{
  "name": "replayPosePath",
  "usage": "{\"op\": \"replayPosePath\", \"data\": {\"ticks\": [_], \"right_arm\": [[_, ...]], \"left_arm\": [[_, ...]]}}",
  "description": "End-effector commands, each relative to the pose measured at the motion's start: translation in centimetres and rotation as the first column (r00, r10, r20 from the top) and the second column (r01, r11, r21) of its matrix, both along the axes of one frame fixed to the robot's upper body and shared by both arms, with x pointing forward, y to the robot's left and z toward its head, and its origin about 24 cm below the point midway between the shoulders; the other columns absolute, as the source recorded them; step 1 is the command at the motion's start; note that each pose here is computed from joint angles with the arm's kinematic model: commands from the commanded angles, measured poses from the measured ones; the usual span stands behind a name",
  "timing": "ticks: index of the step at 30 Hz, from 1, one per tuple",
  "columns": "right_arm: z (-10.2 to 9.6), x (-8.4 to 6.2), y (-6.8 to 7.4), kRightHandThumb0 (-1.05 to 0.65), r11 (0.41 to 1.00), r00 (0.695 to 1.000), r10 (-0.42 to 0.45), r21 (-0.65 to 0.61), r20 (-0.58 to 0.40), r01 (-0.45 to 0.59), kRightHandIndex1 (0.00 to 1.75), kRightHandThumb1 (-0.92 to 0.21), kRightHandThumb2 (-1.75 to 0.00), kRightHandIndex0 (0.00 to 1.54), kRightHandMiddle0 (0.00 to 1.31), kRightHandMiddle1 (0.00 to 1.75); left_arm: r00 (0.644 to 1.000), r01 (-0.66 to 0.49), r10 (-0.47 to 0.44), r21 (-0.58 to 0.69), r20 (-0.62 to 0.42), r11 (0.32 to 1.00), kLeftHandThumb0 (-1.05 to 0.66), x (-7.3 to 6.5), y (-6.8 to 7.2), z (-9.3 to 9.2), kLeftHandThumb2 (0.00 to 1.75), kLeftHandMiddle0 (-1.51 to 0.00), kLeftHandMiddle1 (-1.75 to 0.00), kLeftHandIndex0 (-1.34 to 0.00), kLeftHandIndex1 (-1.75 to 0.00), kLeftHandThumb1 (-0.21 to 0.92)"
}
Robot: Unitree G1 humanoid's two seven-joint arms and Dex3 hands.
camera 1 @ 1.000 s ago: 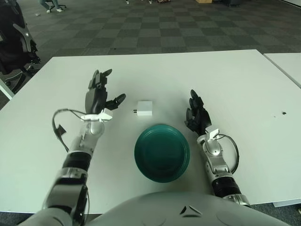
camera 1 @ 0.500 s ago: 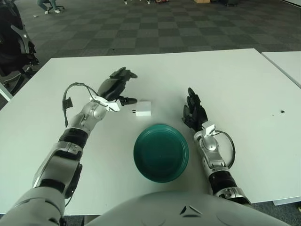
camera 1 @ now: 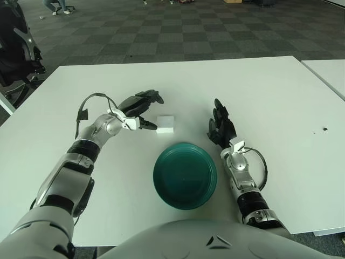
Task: Put the charger into the plate.
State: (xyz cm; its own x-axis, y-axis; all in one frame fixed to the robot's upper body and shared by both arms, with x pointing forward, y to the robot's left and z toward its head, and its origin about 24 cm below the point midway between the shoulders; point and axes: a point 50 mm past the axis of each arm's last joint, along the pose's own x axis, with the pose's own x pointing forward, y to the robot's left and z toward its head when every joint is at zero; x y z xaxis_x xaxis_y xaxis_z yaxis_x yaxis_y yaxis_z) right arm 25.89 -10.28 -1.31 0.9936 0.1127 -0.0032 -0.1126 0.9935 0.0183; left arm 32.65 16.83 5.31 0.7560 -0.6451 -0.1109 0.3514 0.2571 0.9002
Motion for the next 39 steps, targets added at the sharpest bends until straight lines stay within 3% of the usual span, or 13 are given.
{"op": "replayPosePath", "data": {"ticks": [1, 16, 28, 39], "right_arm": [[-8.6, -6.8, -0.3, -0.83, 0.999, 0.888, -0.025, -0.028, -0.459, 0.014, 0.00, -0.92, -0.81, 0.00, 0.00, 0.11], [-8.9, -6.8, 0.0, -0.87, 0.999, 0.885, -0.009, -0.041, -0.466, -0.011, 0.00, -0.92, -0.82, 0.00, 0.00, 0.09], [-9.0, -6.7, 0.0, -0.90, 0.999, 0.885, -0.009, -0.049, -0.466, -0.016, 0.00, -0.92, -0.80, 0.00, 0.00, 0.03], [-9.3, -6.7, -0.2, -0.91, 0.999, 0.876, -0.019, -0.044, -0.482, -0.002, 0.00, -0.92, -0.80, 0.00, 0.00, 0.01]], "left_arm": [[0.997, 0.076, -0.075, 0.023, -0.007, 0.997, -1.05, 0.8, 0.0, 2.0, 0.35, -0.21, 0.00, -0.02, -1.37, 0.92], [0.962, 0.218, -0.209, 0.032, -0.175, 0.975, -1.00, 0.9, -1.3, 2.2, 0.30, -0.15, 0.00, 0.00, -1.18, 0.92], [0.945, 0.228, -0.206, 0.060, -0.254, 0.972, -1.00, 1.0, -2.6, 0.5, 0.26, -0.12, 0.00, 0.00, -1.00, 0.92], [0.953, 0.135, -0.099, 0.107, -0.288, 0.985, -1.04, 1.6, -3.4, -0.9, 0.24, -0.02, 0.00, 0.00, -0.86, 0.92]]}}
